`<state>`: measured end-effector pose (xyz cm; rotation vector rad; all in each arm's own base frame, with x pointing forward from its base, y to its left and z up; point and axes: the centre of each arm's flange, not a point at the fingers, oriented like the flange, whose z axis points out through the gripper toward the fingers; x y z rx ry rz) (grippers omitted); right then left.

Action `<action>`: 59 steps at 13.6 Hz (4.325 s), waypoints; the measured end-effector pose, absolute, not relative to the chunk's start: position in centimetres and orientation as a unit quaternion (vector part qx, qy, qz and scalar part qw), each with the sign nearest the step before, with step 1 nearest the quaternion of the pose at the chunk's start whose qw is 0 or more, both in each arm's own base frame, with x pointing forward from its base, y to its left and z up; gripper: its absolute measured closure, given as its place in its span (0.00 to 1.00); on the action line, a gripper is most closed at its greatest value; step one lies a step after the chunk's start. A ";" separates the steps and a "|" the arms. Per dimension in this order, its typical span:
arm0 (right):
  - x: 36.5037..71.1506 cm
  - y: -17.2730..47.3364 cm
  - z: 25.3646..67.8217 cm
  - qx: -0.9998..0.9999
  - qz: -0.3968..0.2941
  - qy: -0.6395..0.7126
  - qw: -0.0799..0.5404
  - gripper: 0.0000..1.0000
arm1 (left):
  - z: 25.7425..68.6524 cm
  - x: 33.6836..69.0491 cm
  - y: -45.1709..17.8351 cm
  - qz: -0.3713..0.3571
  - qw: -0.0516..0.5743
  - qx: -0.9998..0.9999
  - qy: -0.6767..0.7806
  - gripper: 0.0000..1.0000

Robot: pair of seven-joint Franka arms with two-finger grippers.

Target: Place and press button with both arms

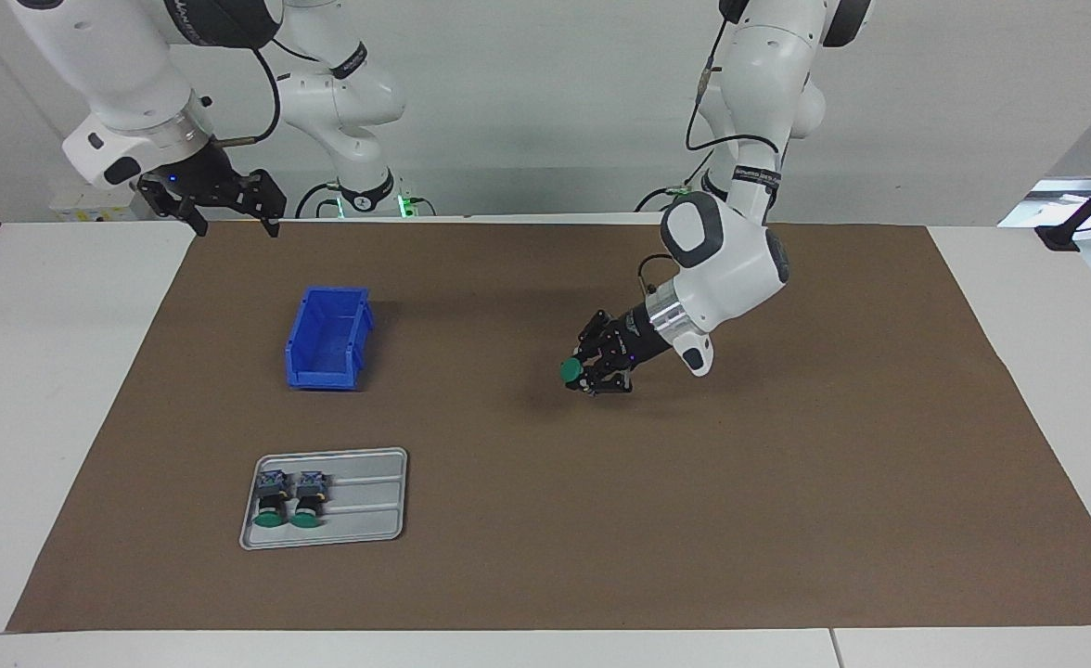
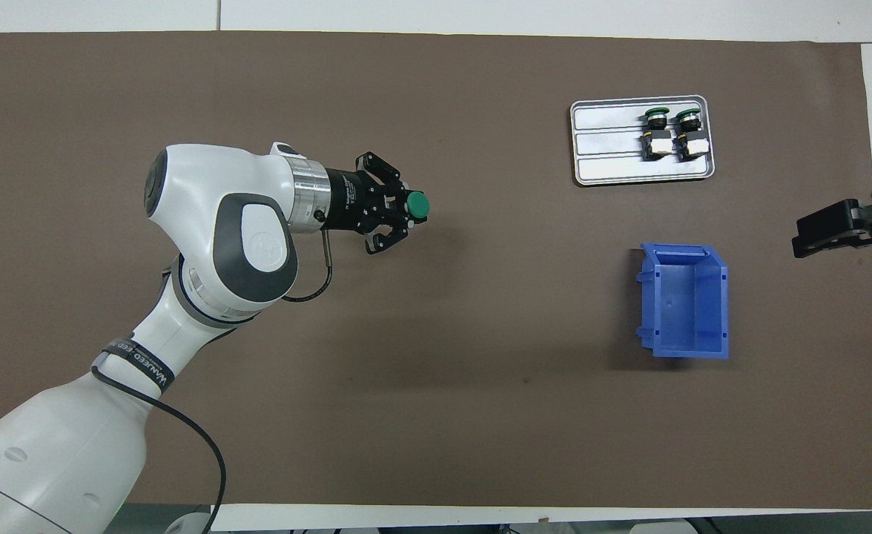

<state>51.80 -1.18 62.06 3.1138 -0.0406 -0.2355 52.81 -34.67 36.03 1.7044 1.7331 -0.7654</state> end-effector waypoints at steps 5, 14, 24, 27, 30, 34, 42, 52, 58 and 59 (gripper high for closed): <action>51.8 -1.2 62.1 0.997 -0.075 -0.013 0.009 0.01 | 33.4 52.1 -32.2 -0.316 0.341 0.615 0.637 0.67; 51.8 -1.2 62.1 0.997 -0.075 -0.013 0.009 0.01 | 30.0 50.7 -29.6 -0.368 0.406 0.583 0.600 0.67; 51.8 -1.2 62.1 0.997 -0.075 -0.013 0.009 0.01 | 27.6 48.8 -29.2 -0.379 0.442 0.559 0.590 0.67; 51.8 -1.2 62.1 0.997 -0.075 -0.013 0.009 0.01 | 26.5 48.3 -29.1 -0.377 0.442 0.565 0.586 0.67; 51.8 -1.2 62.1 0.997 -0.075 -0.013 0.009 0.01 | 25.4 47.9 -29.0 -0.376 0.450 0.564 0.581 0.67; 51.8 -1.2 62.1 0.997 -0.075 -0.013 0.009 0.01 | 25.0 47.5 -29.0 -0.374 0.463 0.558 0.578 0.67; 51.8 -1.2 62.1 0.997 -0.075 -0.013 0.009 0.01 | 24.3 46.0 -30.3 -0.377 0.481 0.542 0.577 0.67; 51.8 -1.2 62.1 0.997 -0.075 -0.013 0.009 0.01 | 22.9 45.0 -31.1 -0.377 0.473 0.554 0.571 0.67; 51.8 -1.2 62.1 0.997 -0.075 -0.013 0.009 0.01 | 22.7 45.0 -30.9 -0.370 0.472 0.556 0.575 0.62; 51.8 -1.2 62.1 0.997 -0.075 -0.013 0.009 0.01 | 22.7 45.0 -30.8 -0.369 0.471 0.557 0.577 0.57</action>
